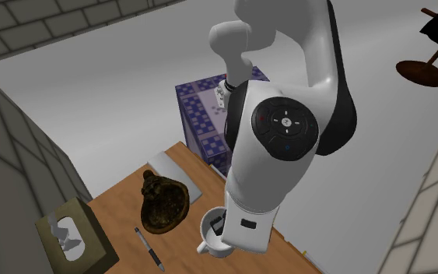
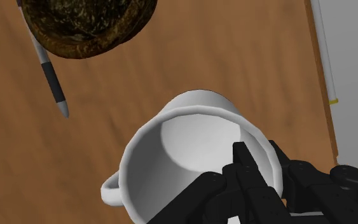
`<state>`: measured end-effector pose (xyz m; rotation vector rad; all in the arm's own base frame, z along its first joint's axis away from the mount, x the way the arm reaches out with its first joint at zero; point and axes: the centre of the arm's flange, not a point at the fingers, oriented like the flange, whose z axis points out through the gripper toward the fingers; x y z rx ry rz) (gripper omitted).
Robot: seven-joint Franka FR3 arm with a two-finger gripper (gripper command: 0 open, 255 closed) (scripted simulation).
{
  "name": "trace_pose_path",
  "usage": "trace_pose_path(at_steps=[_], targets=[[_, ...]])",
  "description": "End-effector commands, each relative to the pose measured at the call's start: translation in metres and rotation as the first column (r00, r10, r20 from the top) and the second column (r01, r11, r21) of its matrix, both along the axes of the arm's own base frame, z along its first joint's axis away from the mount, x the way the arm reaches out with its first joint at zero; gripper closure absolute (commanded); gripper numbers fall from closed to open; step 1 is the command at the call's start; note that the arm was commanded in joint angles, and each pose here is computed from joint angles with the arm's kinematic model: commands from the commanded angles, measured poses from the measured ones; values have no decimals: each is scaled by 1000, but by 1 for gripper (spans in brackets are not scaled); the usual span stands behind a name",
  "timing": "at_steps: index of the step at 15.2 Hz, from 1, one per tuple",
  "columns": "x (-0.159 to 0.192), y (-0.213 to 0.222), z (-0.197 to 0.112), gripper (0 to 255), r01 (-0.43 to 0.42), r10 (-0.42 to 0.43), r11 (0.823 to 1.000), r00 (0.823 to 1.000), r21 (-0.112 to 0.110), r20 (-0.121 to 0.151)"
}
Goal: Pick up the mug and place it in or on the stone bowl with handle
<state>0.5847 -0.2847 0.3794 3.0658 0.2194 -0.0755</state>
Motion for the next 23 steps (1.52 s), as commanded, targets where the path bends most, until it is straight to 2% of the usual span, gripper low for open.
trace_pose_path(at_steps=[1,23], targets=[[-1,0,12,255,0,0,1000,1000,0,0],[-1,0,128,255,0,0,1000,1000,0,0]])
